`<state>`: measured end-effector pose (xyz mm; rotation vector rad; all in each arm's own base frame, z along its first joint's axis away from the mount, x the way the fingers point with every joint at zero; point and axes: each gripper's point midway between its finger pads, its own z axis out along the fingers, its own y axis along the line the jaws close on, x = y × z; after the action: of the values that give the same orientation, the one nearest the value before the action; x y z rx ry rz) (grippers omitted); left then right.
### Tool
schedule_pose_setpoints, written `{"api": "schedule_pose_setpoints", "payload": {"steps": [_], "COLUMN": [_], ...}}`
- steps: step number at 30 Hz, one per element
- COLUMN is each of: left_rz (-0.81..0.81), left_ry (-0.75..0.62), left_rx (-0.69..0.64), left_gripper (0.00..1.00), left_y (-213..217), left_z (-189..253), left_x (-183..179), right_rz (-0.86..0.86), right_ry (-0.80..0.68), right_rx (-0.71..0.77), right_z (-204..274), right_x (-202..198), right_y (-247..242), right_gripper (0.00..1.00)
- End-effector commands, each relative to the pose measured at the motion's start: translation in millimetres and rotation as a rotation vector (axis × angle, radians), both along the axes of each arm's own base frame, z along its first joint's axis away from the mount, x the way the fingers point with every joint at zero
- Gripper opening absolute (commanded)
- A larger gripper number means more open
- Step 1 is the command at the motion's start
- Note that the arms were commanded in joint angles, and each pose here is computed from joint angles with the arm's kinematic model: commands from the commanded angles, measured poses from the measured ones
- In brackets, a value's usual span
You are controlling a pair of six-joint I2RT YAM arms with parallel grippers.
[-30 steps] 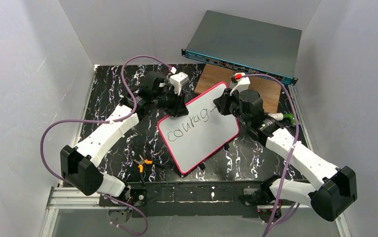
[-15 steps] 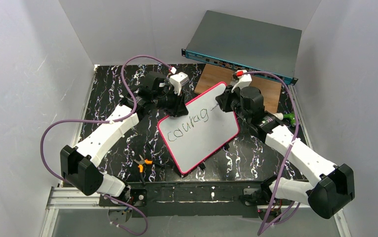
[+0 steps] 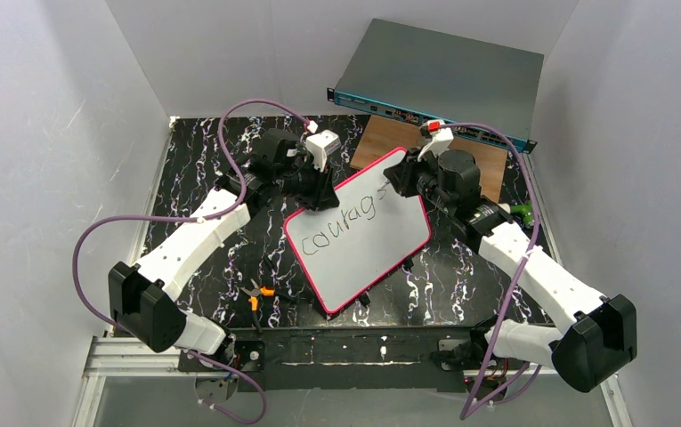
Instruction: Write a sentence on the whiteboard
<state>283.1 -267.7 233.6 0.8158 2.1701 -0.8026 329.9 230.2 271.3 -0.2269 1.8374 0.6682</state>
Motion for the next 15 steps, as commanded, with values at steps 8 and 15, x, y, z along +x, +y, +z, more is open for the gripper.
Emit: {"api": "schedule_pose_setpoints", "payload": {"steps": [8, 15], "left_rz": [-0.006, -0.008], "left_ry": [-0.105, -0.11], "left_rx": [-0.027, -0.03], "left_gripper": [0.0, 0.0], "left_y": [1, 1], "left_z": [32, 34], "left_x": [6, 6], "right_rz": [0.1, 0.046], "right_ry": [0.0, 0.043], "right_rx": [0.094, 0.065], "right_z": [8, -17], "right_x": [-16, -20], "right_y": [16, 3], "right_gripper": [0.01, 0.01]}}
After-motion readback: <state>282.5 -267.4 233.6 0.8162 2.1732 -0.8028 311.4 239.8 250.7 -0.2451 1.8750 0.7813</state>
